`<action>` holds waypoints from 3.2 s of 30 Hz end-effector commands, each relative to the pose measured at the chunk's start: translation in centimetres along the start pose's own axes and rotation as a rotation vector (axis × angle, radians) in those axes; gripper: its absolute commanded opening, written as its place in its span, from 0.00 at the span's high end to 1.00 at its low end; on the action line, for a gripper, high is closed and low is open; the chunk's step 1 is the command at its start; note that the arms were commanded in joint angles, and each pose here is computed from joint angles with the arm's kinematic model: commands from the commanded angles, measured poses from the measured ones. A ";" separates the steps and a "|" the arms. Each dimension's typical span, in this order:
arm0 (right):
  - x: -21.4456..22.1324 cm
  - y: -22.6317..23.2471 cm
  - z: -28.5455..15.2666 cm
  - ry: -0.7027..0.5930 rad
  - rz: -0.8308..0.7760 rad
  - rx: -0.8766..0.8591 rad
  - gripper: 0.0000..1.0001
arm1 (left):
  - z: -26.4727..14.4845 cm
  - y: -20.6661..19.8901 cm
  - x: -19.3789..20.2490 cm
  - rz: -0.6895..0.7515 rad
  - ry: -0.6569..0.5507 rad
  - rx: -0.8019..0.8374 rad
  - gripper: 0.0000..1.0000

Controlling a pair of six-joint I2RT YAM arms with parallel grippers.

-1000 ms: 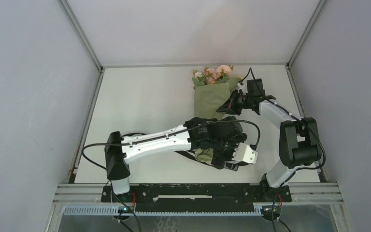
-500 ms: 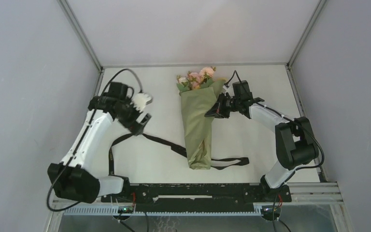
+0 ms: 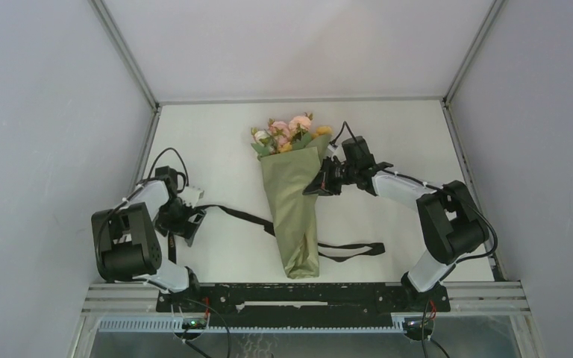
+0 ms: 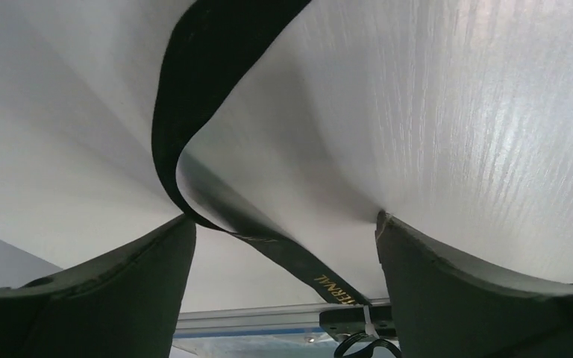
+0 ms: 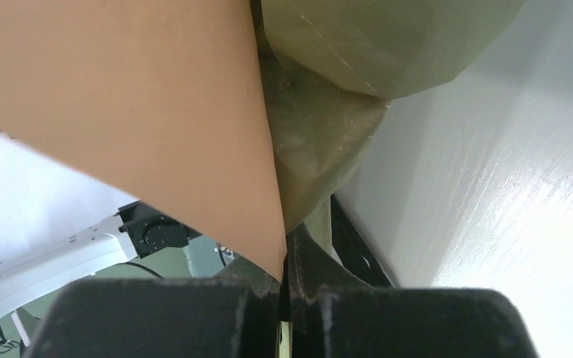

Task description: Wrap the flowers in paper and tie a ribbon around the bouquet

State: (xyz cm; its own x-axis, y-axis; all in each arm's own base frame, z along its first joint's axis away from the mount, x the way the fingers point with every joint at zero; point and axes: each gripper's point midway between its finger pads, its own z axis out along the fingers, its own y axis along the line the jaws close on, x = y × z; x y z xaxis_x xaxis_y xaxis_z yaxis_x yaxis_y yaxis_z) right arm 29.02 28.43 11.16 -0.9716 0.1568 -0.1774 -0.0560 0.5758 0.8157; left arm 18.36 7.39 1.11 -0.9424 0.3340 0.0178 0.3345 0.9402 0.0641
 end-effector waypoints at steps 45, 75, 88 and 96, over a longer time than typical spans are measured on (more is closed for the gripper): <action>9.9 -3.4 3.5 0.102 -0.059 0.159 0.54 | -2.5 -30.6 -17.3 0.447 -0.197 0.622 1.00; 19.6 -11.7 -2.7 0.405 -0.461 0.653 0.69 | -1.3 -30.6 -16.6 0.450 -0.176 0.628 1.00; 5.5 -3.0 -16.8 -0.340 -0.281 0.373 1.00 | -1.5 -29.5 -16.8 0.466 -0.211 0.563 1.00; 0.7 6.5 -21.5 -0.610 -0.362 -0.046 1.00 | -1.9 -29.4 -16.9 0.478 -0.226 0.558 1.00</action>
State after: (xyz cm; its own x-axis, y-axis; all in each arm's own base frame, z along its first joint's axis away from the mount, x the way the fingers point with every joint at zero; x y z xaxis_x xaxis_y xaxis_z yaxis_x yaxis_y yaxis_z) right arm 23.48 8.59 26.10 -0.4928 0.4671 -0.7342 -0.1156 0.8011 0.5873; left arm 23.38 -27.26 1.42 -0.7238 0.6391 -0.2602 0.6648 0.5452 -0.5107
